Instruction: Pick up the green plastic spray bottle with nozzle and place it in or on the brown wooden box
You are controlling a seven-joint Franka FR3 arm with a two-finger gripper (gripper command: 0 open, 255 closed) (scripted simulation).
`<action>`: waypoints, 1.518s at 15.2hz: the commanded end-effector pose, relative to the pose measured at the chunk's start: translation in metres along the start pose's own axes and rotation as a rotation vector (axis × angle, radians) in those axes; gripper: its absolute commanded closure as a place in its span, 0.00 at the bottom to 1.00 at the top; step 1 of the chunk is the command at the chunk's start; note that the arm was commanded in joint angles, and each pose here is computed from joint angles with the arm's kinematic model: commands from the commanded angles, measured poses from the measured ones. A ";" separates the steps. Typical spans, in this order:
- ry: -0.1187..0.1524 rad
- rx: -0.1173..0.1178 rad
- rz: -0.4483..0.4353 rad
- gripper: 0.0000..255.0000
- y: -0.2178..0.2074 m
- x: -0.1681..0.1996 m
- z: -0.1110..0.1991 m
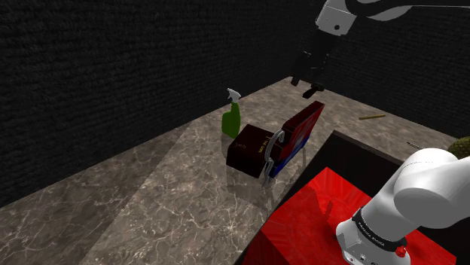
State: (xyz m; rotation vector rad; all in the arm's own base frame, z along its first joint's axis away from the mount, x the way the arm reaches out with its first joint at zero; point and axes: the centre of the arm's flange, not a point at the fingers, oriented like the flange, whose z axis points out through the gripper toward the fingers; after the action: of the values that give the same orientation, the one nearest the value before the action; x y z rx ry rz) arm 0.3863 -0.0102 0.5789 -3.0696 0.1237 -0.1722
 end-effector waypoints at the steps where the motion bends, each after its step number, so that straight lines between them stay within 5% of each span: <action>1: -0.003 -0.001 -0.005 0.00 -0.007 0.022 0.013; 19: -0.040 -0.009 -0.049 0.00 -0.066 0.217 0.145; 23: -0.041 -0.010 -0.051 0.00 -0.067 0.221 0.165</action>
State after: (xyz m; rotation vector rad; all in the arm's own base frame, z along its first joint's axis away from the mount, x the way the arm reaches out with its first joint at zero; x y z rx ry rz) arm 0.6281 0.0492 0.4495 -3.0854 0.0453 -0.1110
